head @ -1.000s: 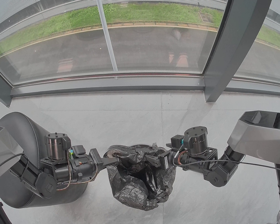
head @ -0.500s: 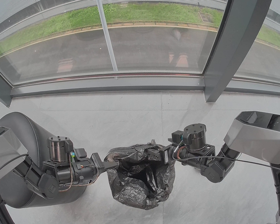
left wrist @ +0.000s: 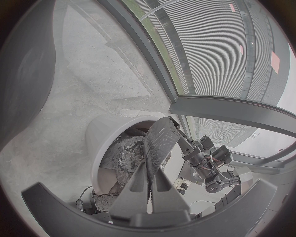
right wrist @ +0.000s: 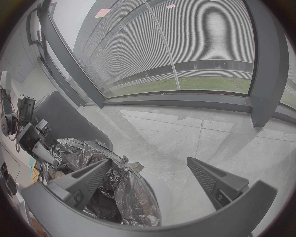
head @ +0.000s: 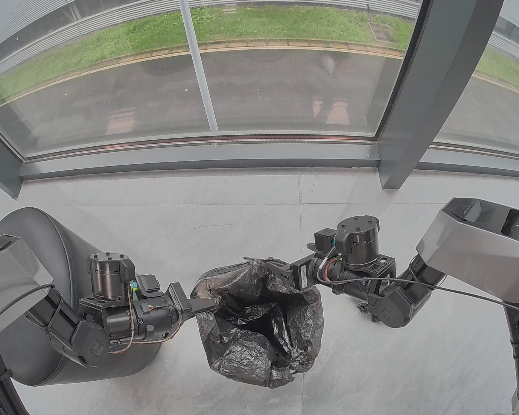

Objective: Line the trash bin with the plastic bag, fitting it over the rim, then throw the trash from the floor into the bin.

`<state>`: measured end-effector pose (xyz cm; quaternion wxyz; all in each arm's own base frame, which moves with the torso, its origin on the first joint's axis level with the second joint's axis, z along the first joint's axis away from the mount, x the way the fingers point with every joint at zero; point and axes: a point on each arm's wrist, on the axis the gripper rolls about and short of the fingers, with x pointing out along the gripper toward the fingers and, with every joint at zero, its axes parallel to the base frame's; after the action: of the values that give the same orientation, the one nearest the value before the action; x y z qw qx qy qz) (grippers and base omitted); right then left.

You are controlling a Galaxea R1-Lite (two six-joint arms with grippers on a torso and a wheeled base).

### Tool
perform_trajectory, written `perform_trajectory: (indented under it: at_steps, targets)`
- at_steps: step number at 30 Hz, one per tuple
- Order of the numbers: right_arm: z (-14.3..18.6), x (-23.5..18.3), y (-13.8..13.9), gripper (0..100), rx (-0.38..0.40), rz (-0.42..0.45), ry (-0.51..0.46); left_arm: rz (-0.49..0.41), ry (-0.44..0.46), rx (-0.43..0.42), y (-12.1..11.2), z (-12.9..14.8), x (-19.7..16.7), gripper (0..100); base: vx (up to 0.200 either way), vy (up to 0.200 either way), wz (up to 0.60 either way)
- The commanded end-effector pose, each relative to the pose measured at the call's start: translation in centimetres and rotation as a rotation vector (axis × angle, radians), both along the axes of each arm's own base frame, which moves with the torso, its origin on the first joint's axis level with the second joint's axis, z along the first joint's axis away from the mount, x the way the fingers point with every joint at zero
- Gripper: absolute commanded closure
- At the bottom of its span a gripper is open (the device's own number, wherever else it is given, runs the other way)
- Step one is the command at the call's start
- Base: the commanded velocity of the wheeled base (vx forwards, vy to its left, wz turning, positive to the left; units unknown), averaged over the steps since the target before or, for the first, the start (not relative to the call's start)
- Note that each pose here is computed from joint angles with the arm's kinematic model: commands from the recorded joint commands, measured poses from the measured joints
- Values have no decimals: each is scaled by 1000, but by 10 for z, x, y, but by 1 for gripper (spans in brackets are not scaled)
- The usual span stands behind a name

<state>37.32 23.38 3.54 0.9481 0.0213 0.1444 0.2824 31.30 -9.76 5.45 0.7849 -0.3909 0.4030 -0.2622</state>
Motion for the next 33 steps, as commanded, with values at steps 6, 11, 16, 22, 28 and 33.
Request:
perform_trajectory:
  at_steps: [6,11,16,22,28,33]
  targets:
    - [4,11,7,0,5,-1,-9,19,-12,-3,6,2,5,100,0,0,0]
    - [3,13,8,0,6,-1,-10,36,-22,-3,10,0,13,100,0,0,0]
    - [2,13,8,0,5,-1,-9,47,-12,0,12,-6,18,100,0,0,0]
    - [2,13,8,0,4,-1,-8,73,-37,18,14,-10,24,100,0,0,0]
    - [2,13,8,0,4,-1,-8,81,-43,21,14,-10,24,100,0,0,0]
    - [2,12,9,0,4,1,-8,104,-46,39,15,-10,24,0,0,0,0]
